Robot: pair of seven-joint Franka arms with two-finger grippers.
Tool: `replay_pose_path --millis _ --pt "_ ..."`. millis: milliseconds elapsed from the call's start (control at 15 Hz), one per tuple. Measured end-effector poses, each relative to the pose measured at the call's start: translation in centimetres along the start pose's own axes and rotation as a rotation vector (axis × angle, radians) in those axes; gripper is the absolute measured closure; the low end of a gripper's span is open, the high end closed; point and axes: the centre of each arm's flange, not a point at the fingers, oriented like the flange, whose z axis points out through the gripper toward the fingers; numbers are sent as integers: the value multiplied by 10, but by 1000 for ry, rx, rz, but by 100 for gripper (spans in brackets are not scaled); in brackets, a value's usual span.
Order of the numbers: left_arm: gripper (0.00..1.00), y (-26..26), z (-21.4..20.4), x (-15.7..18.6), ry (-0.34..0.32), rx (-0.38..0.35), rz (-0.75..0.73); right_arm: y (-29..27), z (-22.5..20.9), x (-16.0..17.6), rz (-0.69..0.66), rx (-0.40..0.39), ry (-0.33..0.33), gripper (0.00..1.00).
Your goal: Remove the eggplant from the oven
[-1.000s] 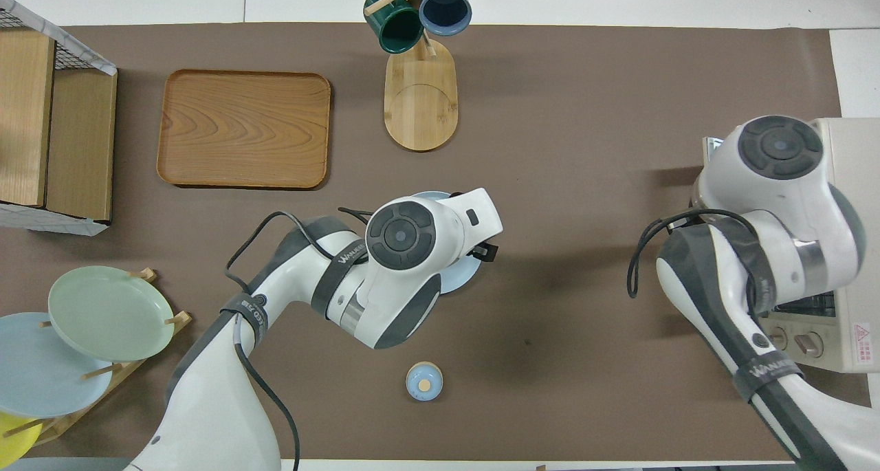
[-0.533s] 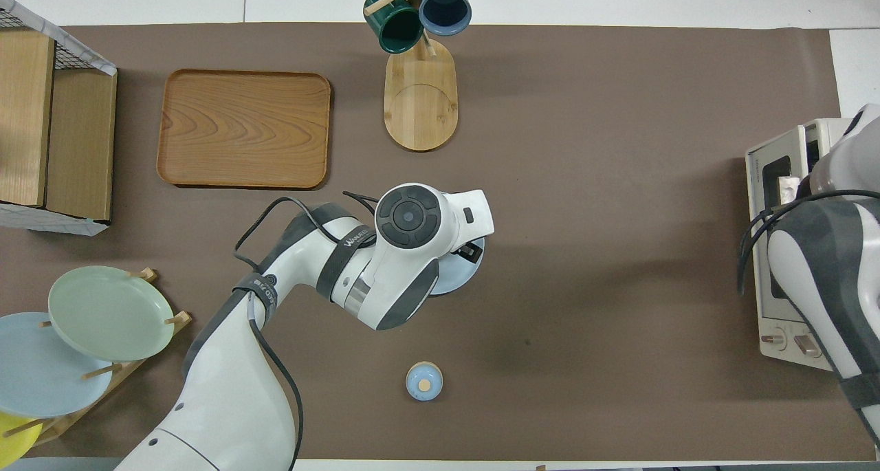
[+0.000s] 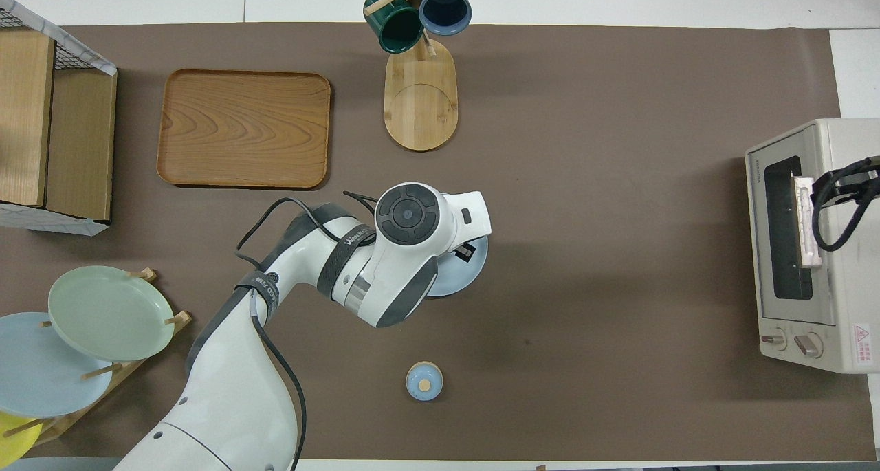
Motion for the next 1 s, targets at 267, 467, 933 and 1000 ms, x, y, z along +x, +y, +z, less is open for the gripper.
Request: replay_pose_path --millis 267,467,933,1000 --pt "74 -7 -17 0 -12 -36 -51 1 -2 0 12 30 6 4" --pt "74 -54 -59 1 -5 -44 -131 1 -2 -1 16 32 4 0" --pt "74 -220 -131 -23 19 -58 -405 -2 -6 -10 50 32 8 0" --pt "74 -250 -131 -31 19 -55 -453 -2 -6 -10 53 32 8 0"
